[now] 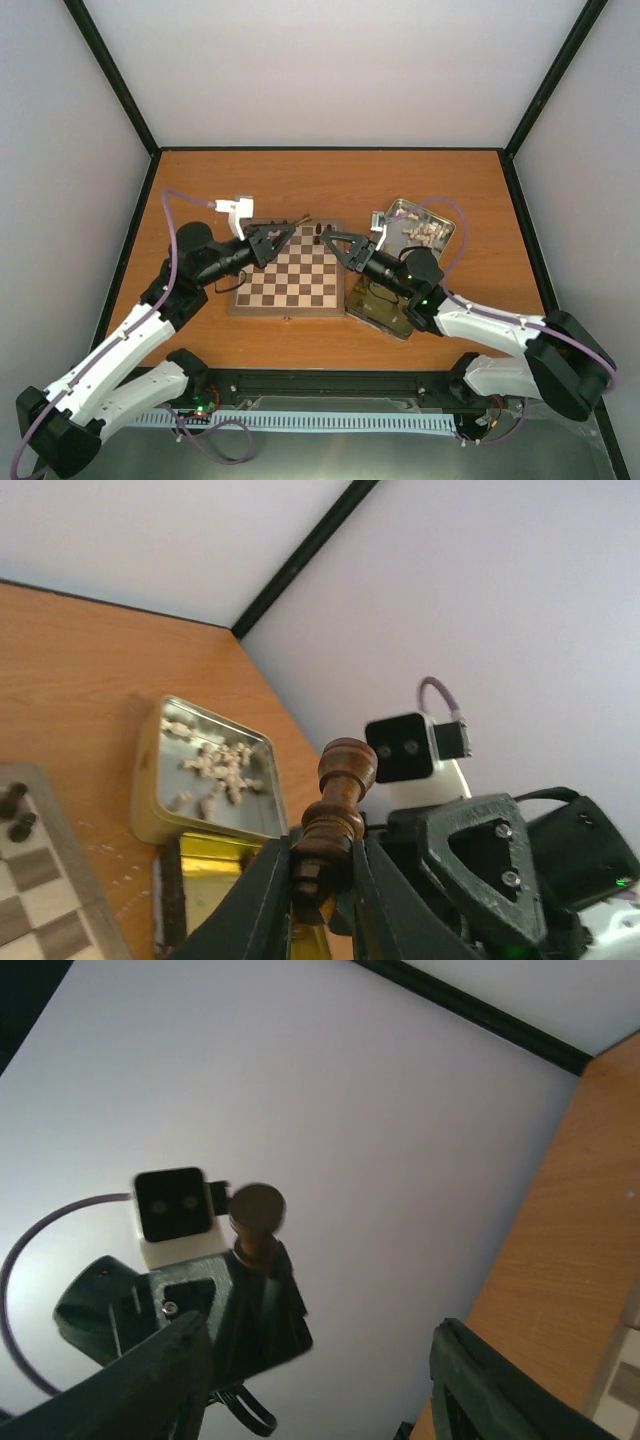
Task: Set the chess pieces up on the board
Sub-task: Place the chess piece on the chessboard.
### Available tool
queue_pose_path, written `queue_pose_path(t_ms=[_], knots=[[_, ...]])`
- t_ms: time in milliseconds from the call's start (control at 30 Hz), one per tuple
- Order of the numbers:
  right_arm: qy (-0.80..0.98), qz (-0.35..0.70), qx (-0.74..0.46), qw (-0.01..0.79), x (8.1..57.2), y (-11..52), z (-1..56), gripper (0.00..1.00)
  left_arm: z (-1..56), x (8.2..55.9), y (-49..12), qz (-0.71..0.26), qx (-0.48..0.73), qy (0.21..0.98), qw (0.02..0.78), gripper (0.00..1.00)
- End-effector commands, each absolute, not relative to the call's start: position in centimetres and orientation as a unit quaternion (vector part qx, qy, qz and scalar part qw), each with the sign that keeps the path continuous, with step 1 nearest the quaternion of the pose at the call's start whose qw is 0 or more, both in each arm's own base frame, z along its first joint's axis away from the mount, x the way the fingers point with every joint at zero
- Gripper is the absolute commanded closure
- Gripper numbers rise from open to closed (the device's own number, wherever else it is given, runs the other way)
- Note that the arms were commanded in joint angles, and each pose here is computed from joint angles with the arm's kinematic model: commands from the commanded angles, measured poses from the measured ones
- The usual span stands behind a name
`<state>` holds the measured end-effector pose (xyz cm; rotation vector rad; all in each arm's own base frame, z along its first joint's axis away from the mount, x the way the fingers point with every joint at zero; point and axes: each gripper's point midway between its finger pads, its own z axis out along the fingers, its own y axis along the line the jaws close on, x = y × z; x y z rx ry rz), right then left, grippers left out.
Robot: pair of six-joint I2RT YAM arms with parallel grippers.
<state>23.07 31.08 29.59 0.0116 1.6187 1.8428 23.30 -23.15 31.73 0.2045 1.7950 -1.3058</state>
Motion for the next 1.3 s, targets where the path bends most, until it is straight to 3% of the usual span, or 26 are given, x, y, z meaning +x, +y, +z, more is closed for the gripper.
queue_pose_path(t_ms=[0,233,433,800,1267], knots=[[0.691,0.62,0.047,0.368,24.7,28.9,26.5,0.36,29.5,25.0,-21.3,-0.391,0.103,0.799,0.446,0.99],[0.779,0.473,0.043,0.41,25.0,25.0,23.6,0.31,23.2,26.9,-18.5,-0.202,0.122,0.907,0.349,0.99],[0.809,0.418,0.047,0.41,24.2,22.7,22.0,0.31,23.6,30.4,-17.5,-0.097,0.134,0.93,0.329,0.99],[0.816,0.392,0.053,0.422,23.4,20.7,21.2,0.31,17.1,36.6,-20.9,-0.018,0.167,0.964,0.207,0.99],[0.822,0.382,0.054,0.419,23.3,20.4,20.0,0.31,12.3,40.0,-21.7,0.053,0.181,0.971,0.148,0.97]])
